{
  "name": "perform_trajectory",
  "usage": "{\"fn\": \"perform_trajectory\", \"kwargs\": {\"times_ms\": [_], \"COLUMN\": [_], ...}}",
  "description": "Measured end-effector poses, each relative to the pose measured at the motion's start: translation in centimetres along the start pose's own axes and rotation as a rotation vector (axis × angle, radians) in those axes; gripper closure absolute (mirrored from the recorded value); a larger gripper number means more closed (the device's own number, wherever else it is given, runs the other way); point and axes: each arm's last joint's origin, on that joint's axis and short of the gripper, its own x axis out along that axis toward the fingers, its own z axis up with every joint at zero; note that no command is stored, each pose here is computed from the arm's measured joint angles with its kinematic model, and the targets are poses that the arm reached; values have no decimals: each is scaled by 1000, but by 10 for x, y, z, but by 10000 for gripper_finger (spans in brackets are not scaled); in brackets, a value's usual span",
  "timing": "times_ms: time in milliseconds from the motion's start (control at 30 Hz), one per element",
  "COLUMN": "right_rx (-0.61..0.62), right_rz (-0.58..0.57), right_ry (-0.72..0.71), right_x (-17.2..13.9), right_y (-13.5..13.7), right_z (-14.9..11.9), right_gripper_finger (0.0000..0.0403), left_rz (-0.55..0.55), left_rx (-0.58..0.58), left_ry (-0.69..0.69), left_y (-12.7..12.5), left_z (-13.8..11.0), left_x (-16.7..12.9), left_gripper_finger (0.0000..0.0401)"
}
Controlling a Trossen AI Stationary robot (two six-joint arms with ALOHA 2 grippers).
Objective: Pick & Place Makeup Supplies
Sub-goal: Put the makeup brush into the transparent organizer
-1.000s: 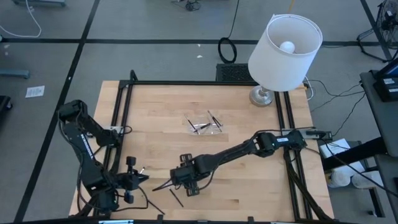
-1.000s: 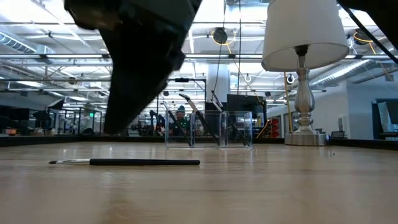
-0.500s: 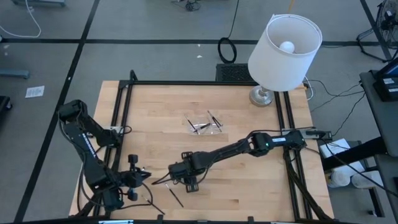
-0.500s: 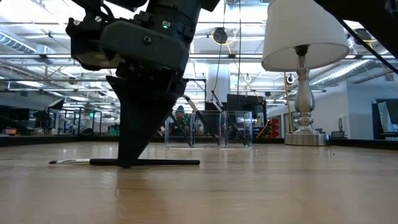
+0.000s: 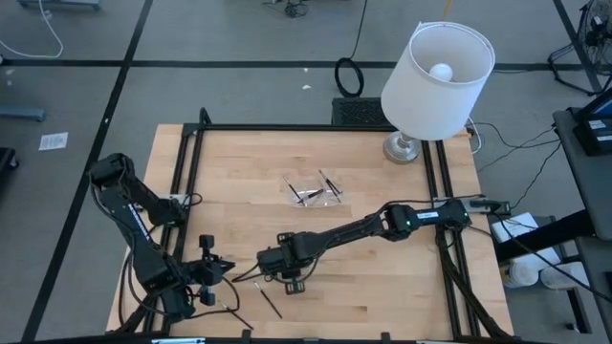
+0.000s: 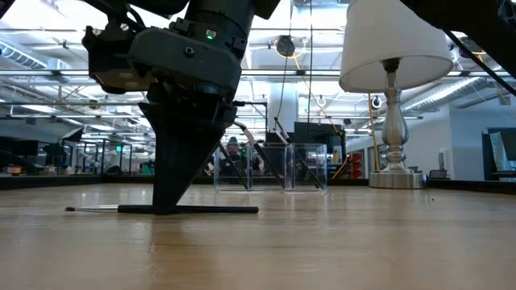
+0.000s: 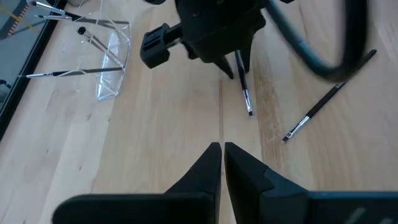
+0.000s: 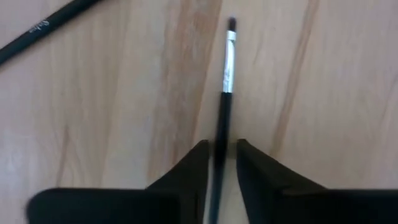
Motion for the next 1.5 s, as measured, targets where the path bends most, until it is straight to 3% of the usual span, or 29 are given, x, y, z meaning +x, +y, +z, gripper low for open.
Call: {"fn": "perform_trajectory", "kwargs": {"times_ms": [200, 700, 1233, 1500], "right_rx": [4, 65, 58, 50], "right_rz": [-10, 48, -75, -76], "right_ry": [-15, -59, -231, -233], "right_x": [5, 7, -63, -68], "right_y": [-3, -20, -4, 3], "right_z": [-1, 2, 9, 7], "right_gripper_finger": [394, 399, 402, 399], "left_rz": [2, 2, -1, -1], "left_rx": [-6, -29, -34, -35], "left_ry": [1, 1, 0, 0], "left_y": [0, 0, 0, 0], "left_z": [0, 0, 0, 0], "left_x": [1, 1, 1, 1], "left_gripper_finger": [370, 370, 370, 370]}}
